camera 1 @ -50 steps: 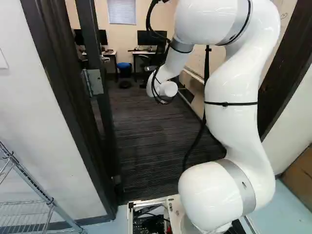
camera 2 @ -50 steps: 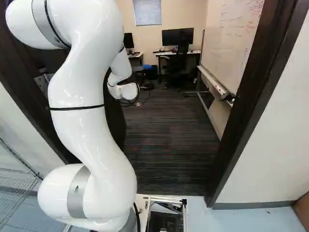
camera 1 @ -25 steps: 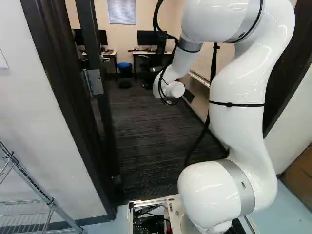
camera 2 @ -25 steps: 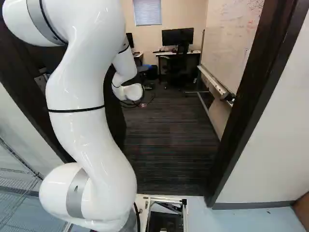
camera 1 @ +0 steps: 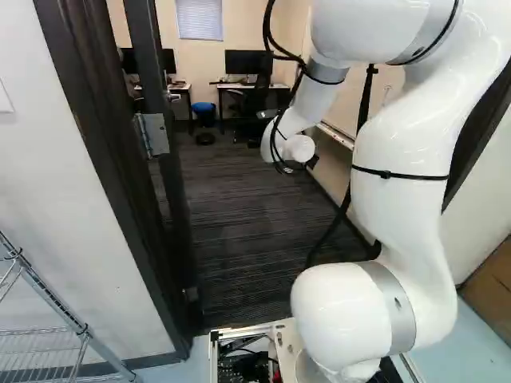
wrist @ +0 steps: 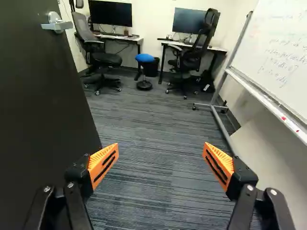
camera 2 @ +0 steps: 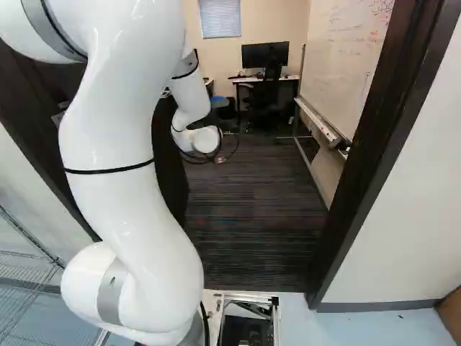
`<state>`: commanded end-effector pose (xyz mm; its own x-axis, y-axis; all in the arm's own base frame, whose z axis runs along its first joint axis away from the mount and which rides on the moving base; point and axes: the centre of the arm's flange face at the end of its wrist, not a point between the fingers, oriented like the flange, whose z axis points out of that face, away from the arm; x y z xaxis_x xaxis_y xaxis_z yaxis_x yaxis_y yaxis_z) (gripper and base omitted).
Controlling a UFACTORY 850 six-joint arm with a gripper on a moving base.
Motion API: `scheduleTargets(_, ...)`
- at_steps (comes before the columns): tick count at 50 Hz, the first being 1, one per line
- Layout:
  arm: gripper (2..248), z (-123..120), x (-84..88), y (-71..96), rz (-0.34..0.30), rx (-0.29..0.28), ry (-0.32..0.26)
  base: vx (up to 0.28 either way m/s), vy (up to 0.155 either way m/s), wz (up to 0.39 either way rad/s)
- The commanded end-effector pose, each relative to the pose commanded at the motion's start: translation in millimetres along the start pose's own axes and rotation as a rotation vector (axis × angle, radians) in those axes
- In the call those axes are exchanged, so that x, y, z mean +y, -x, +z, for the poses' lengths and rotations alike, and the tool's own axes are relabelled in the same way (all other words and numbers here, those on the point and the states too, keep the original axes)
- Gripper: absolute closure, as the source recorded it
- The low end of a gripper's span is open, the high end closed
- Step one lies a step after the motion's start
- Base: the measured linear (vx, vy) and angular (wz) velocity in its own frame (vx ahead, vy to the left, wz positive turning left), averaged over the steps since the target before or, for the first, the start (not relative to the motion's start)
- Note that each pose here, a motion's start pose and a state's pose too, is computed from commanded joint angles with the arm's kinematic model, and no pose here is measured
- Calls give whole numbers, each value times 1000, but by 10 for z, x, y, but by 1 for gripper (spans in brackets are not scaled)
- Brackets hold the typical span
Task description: Open the door and move inside
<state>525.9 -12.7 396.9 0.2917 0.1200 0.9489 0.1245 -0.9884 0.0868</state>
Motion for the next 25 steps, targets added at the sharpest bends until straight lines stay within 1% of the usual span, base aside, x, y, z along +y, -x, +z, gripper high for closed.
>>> scheduleTargets(13, 3, -192, 121, 58, 10, -10, 28, 0, 0, 0)
scheduleTargets(25, 3, -223, 135, 67, 12, -11, 31, 0, 0, 0)
